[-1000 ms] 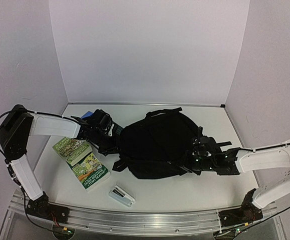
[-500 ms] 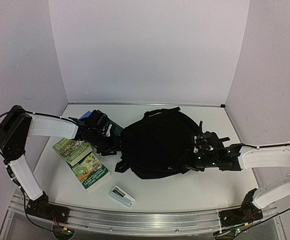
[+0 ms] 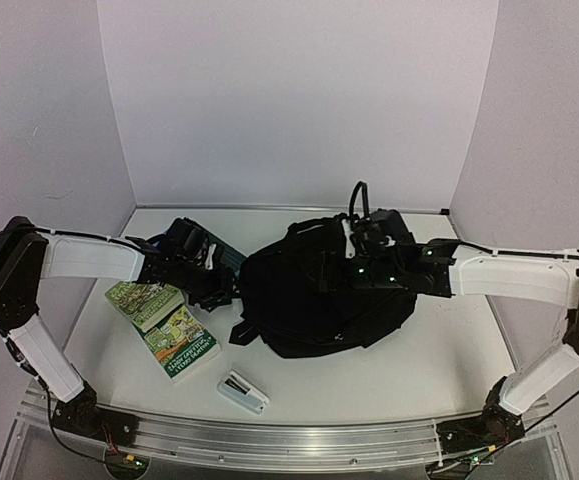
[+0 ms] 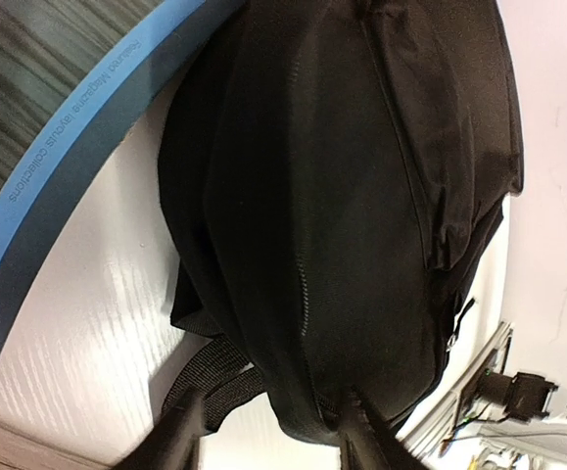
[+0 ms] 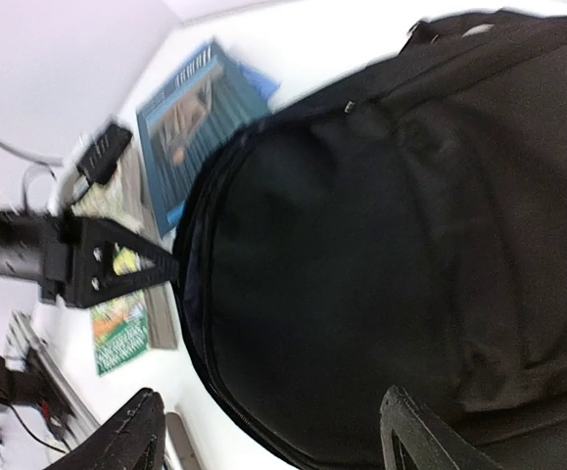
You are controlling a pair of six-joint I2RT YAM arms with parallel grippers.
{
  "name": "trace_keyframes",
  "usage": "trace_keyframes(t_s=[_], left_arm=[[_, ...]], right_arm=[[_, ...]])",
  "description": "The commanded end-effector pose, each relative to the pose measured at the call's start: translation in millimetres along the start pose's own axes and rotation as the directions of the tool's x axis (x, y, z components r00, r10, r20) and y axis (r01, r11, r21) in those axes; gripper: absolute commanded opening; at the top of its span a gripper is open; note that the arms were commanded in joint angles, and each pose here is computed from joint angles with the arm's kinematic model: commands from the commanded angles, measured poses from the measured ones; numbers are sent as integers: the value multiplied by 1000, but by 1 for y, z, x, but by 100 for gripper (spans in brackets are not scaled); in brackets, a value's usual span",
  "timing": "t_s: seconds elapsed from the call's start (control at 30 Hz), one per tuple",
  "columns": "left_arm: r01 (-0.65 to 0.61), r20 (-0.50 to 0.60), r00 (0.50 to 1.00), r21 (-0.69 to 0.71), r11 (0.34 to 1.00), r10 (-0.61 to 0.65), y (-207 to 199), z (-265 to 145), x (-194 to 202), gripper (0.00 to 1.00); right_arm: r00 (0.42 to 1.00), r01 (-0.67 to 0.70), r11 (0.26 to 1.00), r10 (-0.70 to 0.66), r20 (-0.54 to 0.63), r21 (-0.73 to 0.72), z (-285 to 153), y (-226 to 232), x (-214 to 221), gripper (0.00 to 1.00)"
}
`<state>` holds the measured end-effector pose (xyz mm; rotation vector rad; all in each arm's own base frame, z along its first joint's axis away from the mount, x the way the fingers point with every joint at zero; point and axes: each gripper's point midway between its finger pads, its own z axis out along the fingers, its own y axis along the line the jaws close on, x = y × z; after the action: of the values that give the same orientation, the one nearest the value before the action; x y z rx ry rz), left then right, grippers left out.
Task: Pack the student bag
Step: Unzip the student bag at the center of the board.
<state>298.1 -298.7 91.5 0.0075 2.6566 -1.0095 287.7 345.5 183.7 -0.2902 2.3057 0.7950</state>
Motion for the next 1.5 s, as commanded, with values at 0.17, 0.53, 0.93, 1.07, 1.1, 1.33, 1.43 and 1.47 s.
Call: trace_keyframes(t_s=[0.17,0.53,0.93,1.07,1.1,1.33,1.43,1.47], left_arm=[[15,30,999,40,999,-16,1,3,-4,17],[56,5,998,48,997,-56,13,17,6,0],[64,-8,998,47,997,-64,16,19,10,0],[64,-6,998,45,997,-64,16,18,11,0],[65,-5,998,46,997,-65,16,18,10,0],[68,-4,998,42,997,-68,17,18,11,0],[70,-4,998,38,997,-70,18,19,11,0],[73,-1,997,31,997,-73,20,19,10,0]], right_arm=[[994,80,997,-80,-71,-2,61,33,23,74],[986,113,993,-116,-118,-33,127,55,44,73],[989,113,993,-110,-97,27,172,48,49,70],[993,110,982,-102,-59,151,184,20,52,65],[993,108,981,-100,-59,163,186,17,54,64],[992,109,978,-95,-87,177,200,9,67,60],[993,105,972,-91,-75,212,201,1,69,32],[995,93,970,-83,-54,224,198,0,64,15]])
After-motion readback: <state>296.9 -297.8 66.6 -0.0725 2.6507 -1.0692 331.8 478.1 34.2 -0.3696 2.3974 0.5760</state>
